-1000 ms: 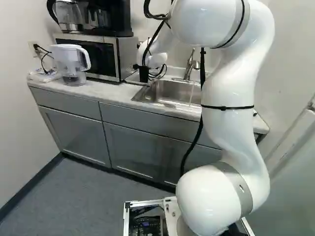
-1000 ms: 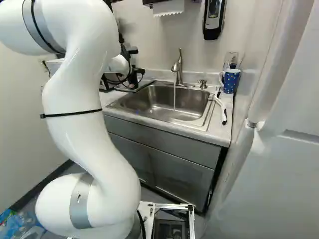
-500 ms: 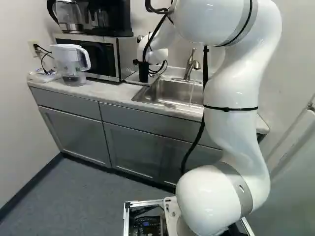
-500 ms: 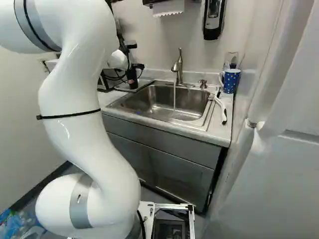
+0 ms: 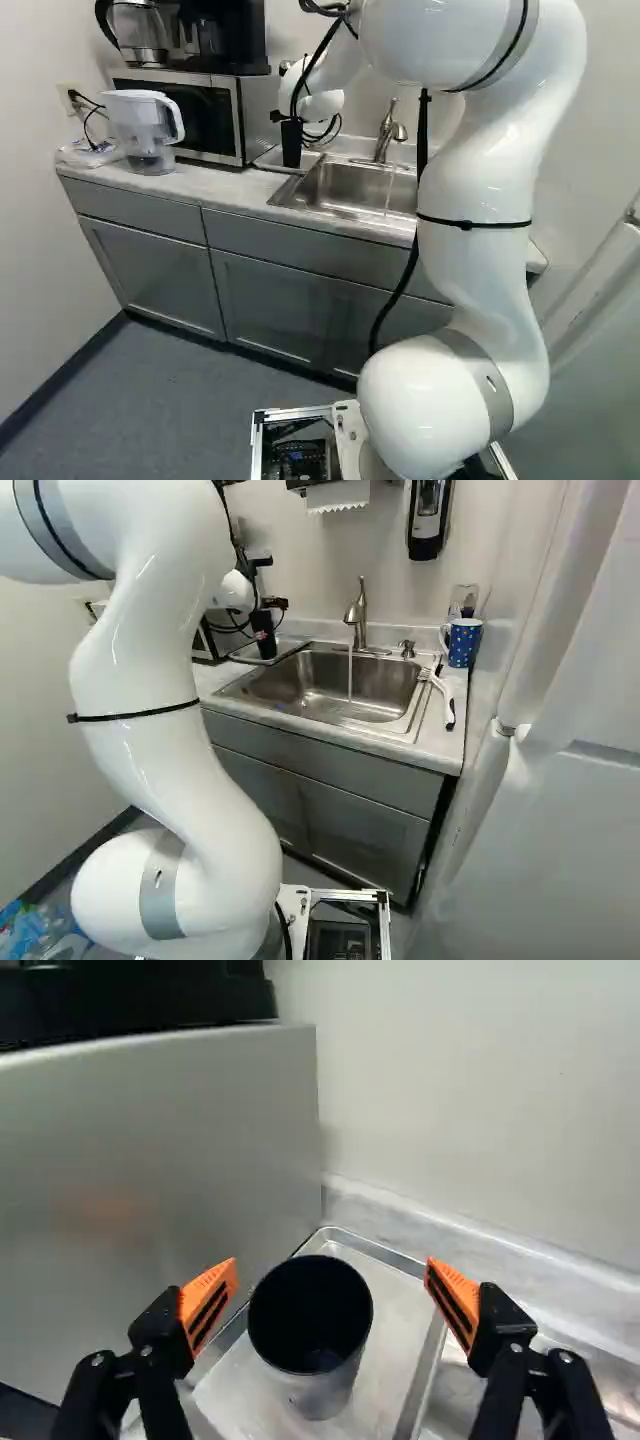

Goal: Rinse the cup and place it in the tray

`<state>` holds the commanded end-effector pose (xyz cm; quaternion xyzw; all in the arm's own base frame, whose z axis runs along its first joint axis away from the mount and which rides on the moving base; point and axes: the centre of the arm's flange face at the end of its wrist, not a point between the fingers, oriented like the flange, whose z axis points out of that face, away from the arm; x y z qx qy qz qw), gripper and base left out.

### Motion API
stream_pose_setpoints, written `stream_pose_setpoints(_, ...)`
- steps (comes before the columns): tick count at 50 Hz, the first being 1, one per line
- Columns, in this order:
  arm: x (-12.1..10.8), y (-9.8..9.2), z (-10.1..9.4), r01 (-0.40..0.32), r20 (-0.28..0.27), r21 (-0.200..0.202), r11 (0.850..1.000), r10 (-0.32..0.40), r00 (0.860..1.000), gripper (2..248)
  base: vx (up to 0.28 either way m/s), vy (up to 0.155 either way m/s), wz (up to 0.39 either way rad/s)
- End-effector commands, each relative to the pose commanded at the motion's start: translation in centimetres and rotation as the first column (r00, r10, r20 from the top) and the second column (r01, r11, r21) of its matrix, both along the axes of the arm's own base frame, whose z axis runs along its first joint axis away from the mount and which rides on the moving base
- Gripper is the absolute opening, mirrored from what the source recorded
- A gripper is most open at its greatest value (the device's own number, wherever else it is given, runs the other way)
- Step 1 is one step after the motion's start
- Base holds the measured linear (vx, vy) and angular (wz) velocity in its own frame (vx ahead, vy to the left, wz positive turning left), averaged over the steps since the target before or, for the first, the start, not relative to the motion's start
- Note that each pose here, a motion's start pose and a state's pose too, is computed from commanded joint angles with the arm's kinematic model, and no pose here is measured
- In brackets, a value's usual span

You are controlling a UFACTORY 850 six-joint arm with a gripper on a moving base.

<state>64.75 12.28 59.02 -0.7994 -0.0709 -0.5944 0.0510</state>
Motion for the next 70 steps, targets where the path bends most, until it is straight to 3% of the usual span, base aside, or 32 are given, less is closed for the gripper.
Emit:
stream_pose_setpoints(30,-0.5,-0.4,3.5,0.004,0.056,0.011,1.0,-0.005,0.998,247,0.0,0.0,0.0)
stream_pose_setpoints(70,-4.0,-6.3,8.3,0.087,0.121,0.023,0.996,-0.09,0.989,247,0.0,0.0,0.0)
